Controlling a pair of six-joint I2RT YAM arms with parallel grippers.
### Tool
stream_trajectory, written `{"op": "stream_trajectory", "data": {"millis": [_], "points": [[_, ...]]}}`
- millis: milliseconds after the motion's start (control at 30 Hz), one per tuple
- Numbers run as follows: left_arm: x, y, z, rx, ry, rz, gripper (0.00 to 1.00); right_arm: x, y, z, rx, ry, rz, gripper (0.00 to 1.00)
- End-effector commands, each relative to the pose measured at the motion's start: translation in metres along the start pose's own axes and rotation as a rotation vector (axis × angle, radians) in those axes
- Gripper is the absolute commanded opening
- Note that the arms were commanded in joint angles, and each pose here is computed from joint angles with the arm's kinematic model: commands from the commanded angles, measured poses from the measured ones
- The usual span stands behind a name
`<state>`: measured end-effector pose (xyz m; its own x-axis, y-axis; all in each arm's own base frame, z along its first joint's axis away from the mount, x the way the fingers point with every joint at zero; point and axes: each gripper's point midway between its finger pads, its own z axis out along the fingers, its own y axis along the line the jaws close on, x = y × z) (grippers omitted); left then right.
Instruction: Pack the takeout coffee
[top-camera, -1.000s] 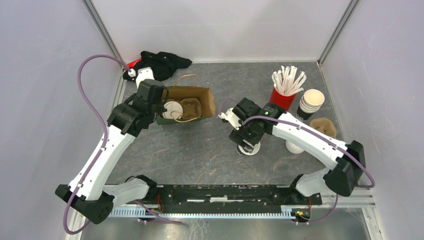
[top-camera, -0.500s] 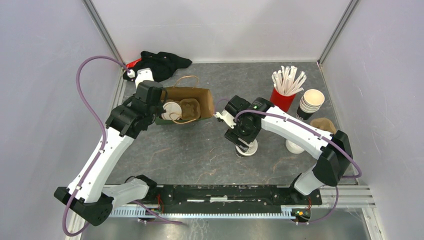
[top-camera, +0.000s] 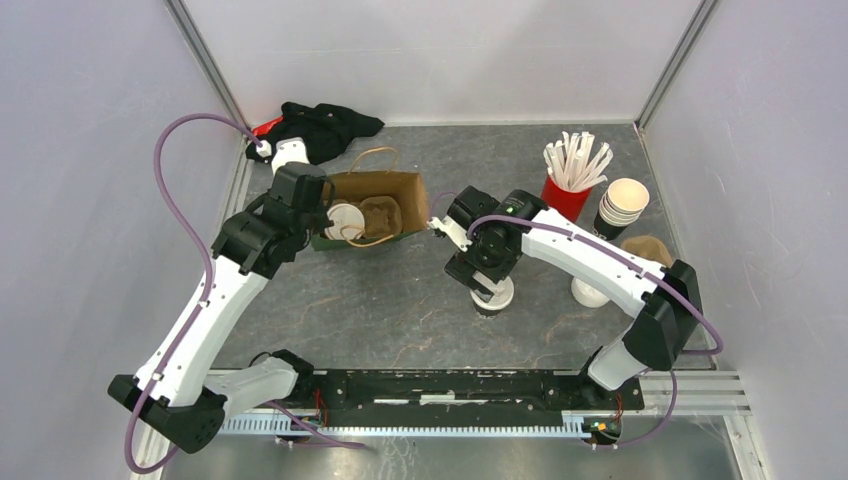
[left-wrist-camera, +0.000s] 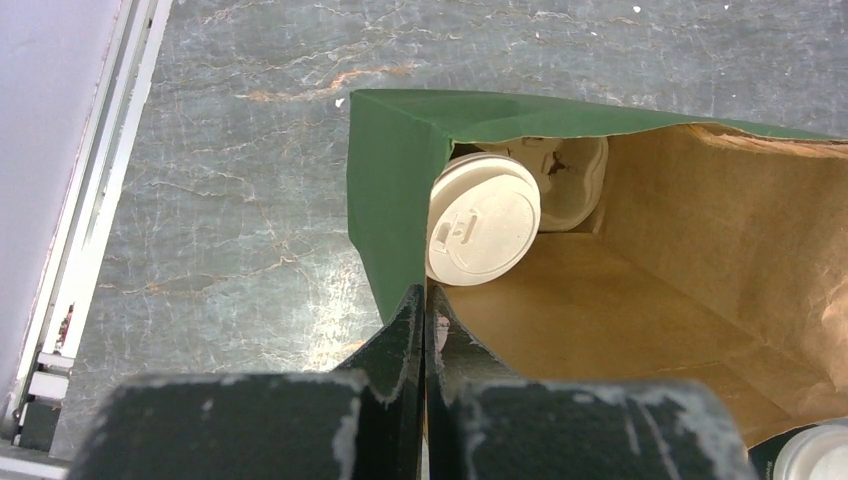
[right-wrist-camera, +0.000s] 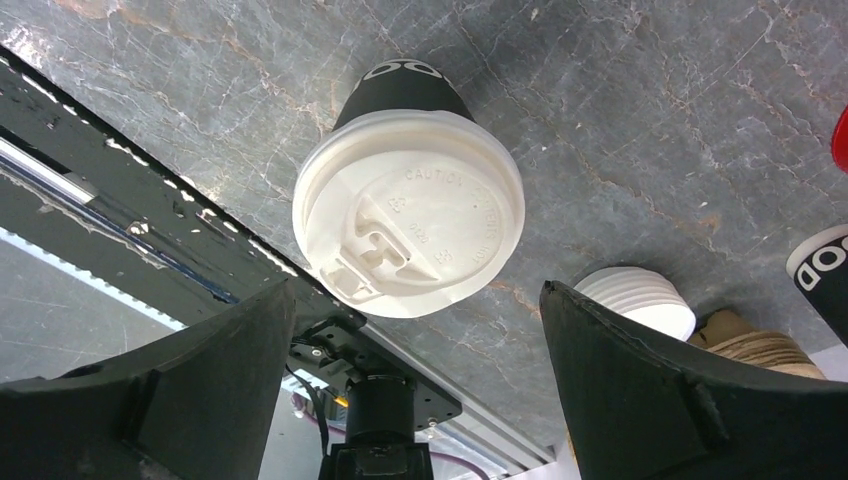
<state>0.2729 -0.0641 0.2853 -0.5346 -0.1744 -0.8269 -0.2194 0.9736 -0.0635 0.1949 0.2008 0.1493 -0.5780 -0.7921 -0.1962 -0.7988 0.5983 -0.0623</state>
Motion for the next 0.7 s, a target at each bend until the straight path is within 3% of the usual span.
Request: {"op": "stream_trajectory", "data": {"millis": [0,200,433,667], "points": [[-0.013,-0.001,-0.005,0.030,-0.054,0.000,0.02,-0.007,0.003,-0.009,0.019,-0.008,0.075,0.98],[-0.013,-0.001,-0.007,0.039,-0.056,-0.004,0.02,-0.004,0.009,0.006,0.022,0.028,0.202,0.98],[-0.014,0.002,-0.012,0.040,-0.060,-0.005,0.02,-0.016,0.015,0.017,0.012,-0.041,0.352,0.98],[-0.014,0.003,-0.014,0.044,-0.063,0.001,0.02,-0.011,0.009,0.021,0.053,-0.044,0.398,0.98]]}}
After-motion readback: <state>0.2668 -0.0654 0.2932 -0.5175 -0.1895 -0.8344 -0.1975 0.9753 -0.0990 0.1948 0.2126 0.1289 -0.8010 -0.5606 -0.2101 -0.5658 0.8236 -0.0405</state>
